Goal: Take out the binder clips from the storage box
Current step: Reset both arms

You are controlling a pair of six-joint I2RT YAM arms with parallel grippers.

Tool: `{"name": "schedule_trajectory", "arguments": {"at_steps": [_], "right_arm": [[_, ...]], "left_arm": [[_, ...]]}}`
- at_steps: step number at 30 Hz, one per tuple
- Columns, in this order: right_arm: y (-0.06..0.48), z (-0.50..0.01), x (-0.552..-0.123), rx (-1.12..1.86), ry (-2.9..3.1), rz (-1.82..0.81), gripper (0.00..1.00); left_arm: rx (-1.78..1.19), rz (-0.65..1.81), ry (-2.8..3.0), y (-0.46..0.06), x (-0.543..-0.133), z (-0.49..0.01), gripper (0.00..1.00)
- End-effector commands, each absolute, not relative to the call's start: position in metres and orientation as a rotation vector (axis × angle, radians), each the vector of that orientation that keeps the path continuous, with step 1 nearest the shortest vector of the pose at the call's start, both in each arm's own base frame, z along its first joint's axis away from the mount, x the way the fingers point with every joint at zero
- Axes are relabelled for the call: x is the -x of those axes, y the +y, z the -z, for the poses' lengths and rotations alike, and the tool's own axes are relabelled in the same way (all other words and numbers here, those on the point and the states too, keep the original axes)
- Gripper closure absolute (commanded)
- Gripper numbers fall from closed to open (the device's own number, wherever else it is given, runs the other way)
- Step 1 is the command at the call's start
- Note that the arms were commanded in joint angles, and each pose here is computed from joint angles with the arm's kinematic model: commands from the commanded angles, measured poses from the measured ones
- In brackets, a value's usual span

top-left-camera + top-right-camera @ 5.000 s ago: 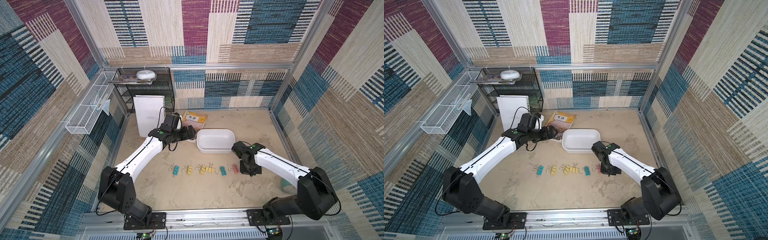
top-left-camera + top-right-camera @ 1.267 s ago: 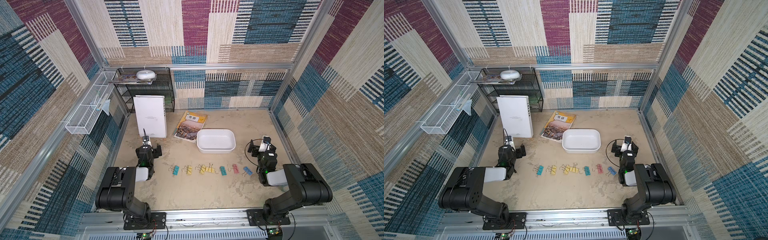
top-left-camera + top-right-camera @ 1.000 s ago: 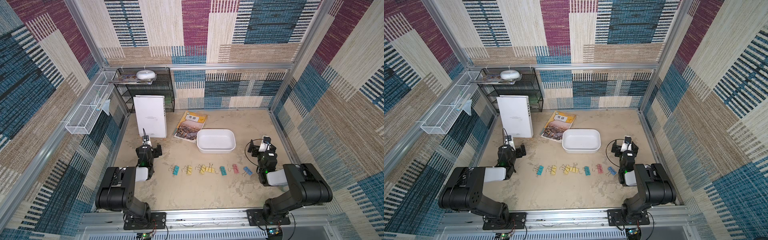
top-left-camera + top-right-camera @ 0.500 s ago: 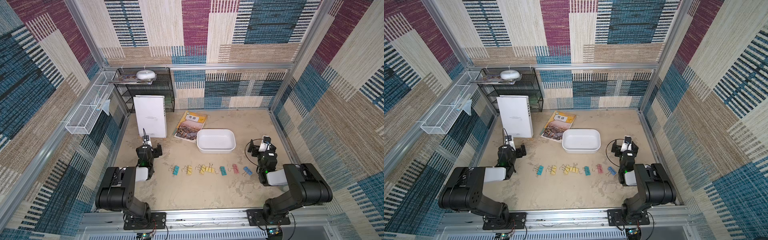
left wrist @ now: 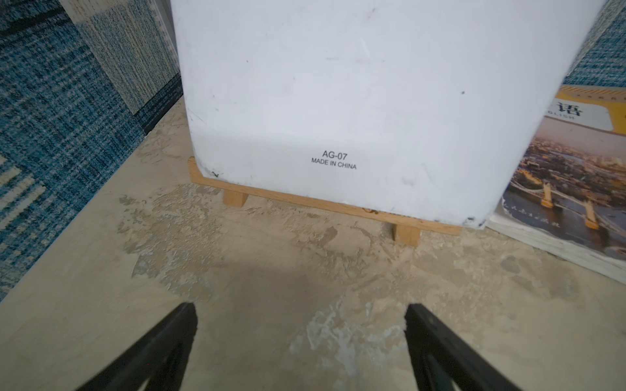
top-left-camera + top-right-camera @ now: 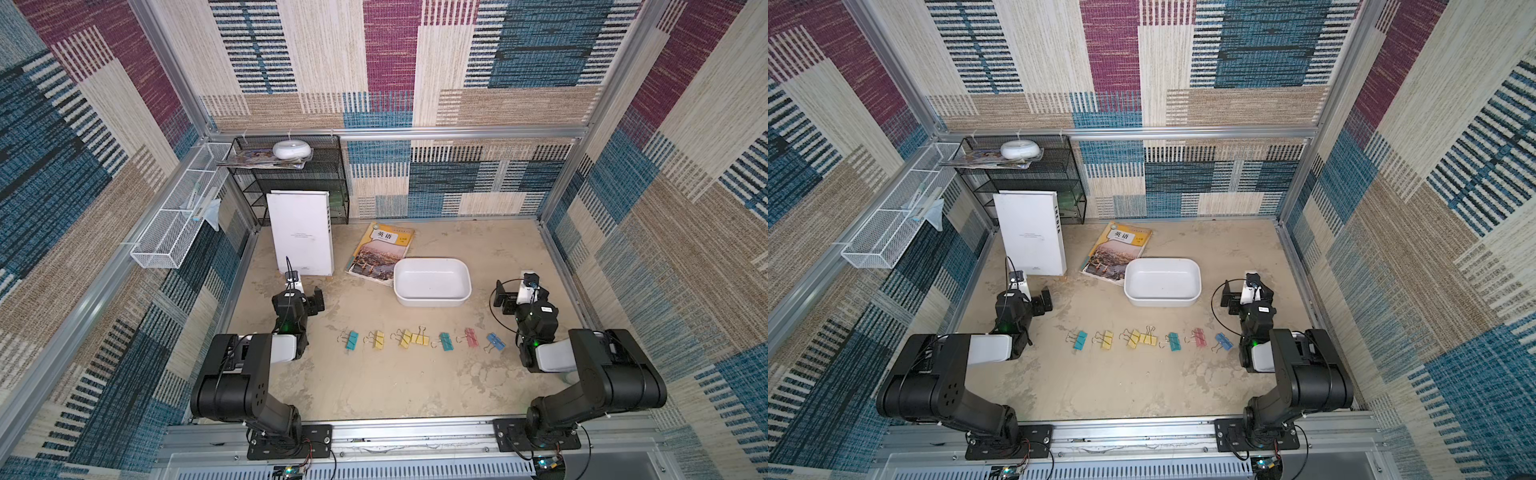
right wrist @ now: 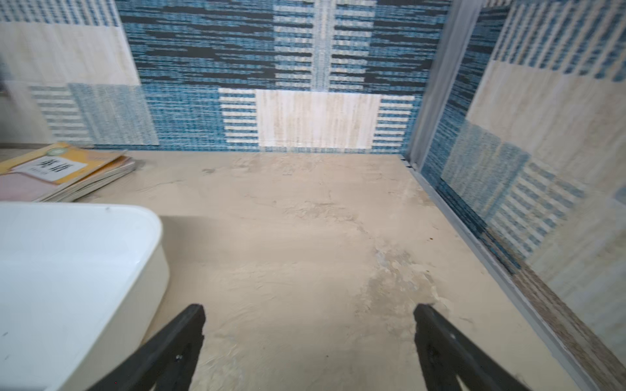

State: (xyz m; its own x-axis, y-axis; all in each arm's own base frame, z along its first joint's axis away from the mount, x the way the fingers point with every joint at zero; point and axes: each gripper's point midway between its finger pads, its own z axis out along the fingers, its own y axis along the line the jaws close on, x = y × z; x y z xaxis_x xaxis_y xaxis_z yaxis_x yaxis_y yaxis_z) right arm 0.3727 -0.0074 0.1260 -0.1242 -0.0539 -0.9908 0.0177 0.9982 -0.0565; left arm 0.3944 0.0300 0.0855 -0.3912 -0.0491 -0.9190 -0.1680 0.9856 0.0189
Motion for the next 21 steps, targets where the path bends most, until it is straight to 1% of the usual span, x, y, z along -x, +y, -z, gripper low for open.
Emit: {"name": "schedule_trajectory", "arguments": {"at_steps": [1, 4, 8, 10, 21], "right_arm": [[0.018, -0.132, -0.371, 0.172, 1.664, -0.044, 0.01], [0.017, -0.131, -0.372, 0.166, 1.667, -0.043, 0.01], [-0.006, -0.127, -0.382, 0.032, 1.719, 0.035, 0.01], [-0.009, -0.127, -0.382, 0.016, 1.715, 0.038, 0.01], [-0.008, -0.126, -0.382, 0.018, 1.72, 0.038, 0.01]], "left_arm": [[0.161, -0.124, 1.945, 0.031, -0.397, -0.092, 0.01], [0.16, -0.122, 1.945, 0.03, -0.398, -0.092, 0.0], [0.161, -0.123, 1.943, 0.03, -0.398, -0.093, 0.01], [0.161, -0.123, 1.946, 0.03, -0.397, -0.092, 0.01], [0.158, -0.119, 1.944, 0.03, -0.397, -0.092, 0.01]]}}
